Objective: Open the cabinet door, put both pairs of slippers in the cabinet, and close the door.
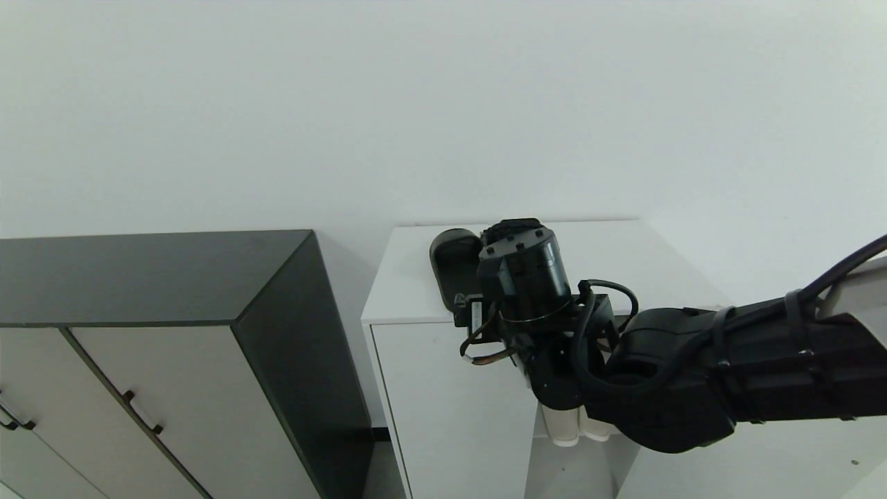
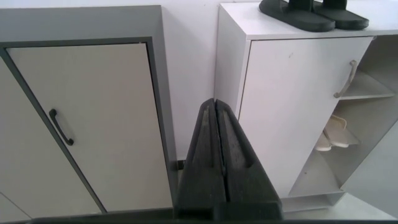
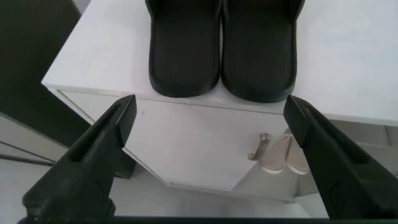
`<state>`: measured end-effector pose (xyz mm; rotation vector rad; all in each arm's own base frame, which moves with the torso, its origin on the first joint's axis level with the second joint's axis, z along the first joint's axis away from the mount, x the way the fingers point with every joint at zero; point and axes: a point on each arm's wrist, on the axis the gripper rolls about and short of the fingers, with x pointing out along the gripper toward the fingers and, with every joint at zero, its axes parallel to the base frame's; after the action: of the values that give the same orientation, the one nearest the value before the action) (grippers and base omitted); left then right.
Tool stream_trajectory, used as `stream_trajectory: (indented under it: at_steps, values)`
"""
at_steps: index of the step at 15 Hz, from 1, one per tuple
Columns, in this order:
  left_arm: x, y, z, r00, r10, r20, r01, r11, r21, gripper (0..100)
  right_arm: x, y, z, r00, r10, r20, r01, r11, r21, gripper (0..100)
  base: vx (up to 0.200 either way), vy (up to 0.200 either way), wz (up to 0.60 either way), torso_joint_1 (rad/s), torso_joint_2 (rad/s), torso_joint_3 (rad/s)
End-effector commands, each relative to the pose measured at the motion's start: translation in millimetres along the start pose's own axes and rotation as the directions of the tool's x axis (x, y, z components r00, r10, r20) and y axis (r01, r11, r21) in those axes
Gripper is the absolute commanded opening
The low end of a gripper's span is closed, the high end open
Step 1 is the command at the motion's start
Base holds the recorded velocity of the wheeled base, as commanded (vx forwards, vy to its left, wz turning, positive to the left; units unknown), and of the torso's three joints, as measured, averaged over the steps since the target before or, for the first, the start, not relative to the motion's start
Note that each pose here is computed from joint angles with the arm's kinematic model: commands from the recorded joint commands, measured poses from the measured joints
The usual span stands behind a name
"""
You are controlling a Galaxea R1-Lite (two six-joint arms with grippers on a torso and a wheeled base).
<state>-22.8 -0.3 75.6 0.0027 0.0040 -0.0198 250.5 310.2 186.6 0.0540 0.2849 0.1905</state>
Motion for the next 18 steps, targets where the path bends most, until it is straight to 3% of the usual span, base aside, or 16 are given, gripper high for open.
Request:
stream_trajectory:
  at_steps: [1, 6, 13, 18]
  values:
    - [0, 0.0, -0.1, 1.0, 0.0, -0.001, 0.0, 1.0, 0.0, 0, 6, -1, -4, 1.0, -0.011, -0.008, 0.011, 1.0, -0.006, 100, 0.2, 0.0, 0.0, -0.007, -0.01, 0.007]
    - [0, 0.0, -0.1, 1.0, 0.0, -0.001, 0.0, 1.0, 0.0, 0, 6, -1, -6, 1.0, -0.015, -0.011, 0.015, 1.0, -0.006, 100, 0.2, 0.0, 0.0, 0.009, 0.0, 0.004]
    - [0, 0.0, -0.1, 1.0, 0.0, -0.001, 0.0, 1.0, 0.0, 0, 17, -2, -15, 0.999, -0.03, -0.021, 0.03, 0.999, -0.018, 100, 0.0, 0.0, 0.0, 0.0, 0.0, 0.0]
    - [0, 0.0, 0.0, 1.0, 0.0, 0.001, 0.0, 1.0, 0.0, 0, 46, -4, -21, 0.999, -0.045, 0.02, 0.046, 0.998, -0.032, 100, 0.0, 0.0, 0.0, 0.0, 0.0, 0.0]
